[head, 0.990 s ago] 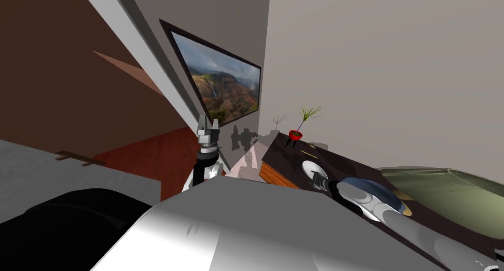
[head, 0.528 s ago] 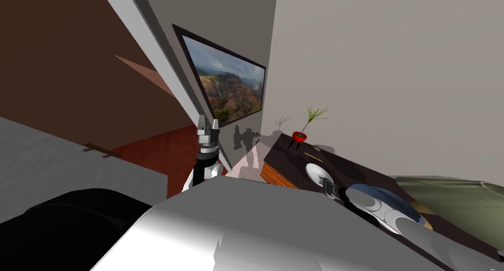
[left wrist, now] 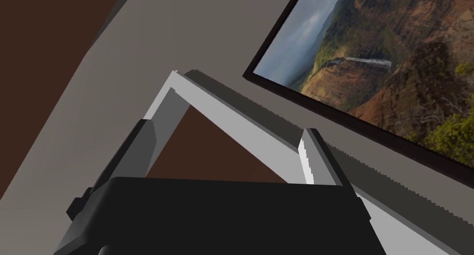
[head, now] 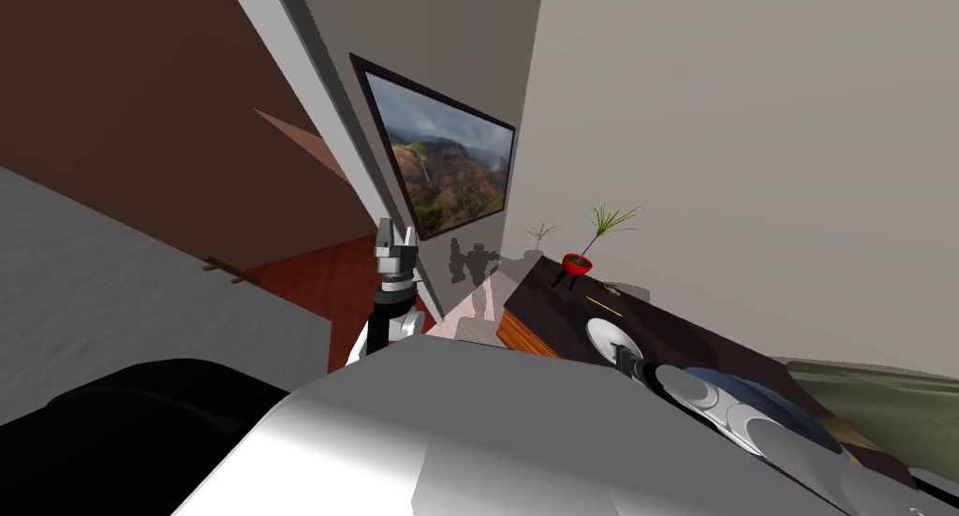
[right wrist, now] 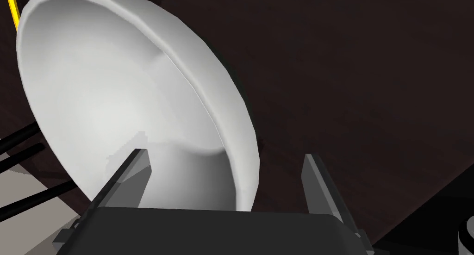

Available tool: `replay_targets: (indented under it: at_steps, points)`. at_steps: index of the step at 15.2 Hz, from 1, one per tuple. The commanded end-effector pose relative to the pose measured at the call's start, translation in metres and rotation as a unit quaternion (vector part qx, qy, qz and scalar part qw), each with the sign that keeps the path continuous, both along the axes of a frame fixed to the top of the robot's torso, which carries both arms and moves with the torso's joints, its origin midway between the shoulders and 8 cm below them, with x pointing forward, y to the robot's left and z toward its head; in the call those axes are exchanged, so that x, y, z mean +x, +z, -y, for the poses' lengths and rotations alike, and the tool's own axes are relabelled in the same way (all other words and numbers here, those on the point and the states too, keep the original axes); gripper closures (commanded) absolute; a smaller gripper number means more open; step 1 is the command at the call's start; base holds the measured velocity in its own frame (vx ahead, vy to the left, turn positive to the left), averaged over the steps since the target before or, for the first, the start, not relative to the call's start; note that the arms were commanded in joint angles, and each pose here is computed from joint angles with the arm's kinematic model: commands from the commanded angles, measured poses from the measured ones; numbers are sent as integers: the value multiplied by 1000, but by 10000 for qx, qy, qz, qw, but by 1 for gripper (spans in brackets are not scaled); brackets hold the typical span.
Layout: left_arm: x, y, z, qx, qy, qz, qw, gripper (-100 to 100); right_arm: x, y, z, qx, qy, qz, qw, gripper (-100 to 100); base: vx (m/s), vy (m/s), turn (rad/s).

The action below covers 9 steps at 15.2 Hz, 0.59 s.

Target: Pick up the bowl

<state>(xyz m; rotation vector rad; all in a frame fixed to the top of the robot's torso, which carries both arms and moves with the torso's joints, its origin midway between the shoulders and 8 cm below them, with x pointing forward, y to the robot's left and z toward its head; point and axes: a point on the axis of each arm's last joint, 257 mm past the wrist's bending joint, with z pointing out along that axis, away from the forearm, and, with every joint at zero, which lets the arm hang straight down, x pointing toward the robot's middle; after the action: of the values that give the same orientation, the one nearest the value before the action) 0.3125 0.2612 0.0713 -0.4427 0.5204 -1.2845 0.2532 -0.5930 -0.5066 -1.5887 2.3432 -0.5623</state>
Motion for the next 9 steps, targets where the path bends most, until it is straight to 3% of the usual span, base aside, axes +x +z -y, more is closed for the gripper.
replay_targets:
  at_steps: [1, 5, 8, 9]
  points:
    - [0, 0, 0, 0, 0, 0, 10000, 0, 0, 0, 0, 0, 0, 0, 10000, 100, -3, -17, 4]
    - [0, 0, 0, 0, 0, 0, 10000, 0, -1, 0, 0, 0, 6, -10, 10000, 100, -2, -3, 1]
    - [0, 0, 0, -1, 1, -1, 10000, 0, 10, 17, 4, -1, 210, -10, 9998, 100, 18, 59, -265]
    - [0, 0, 0, -1, 0, 0, 10000, 0, 6, 12, 4, -10, 143, -3, 9999, 100, 5, 55, -96]
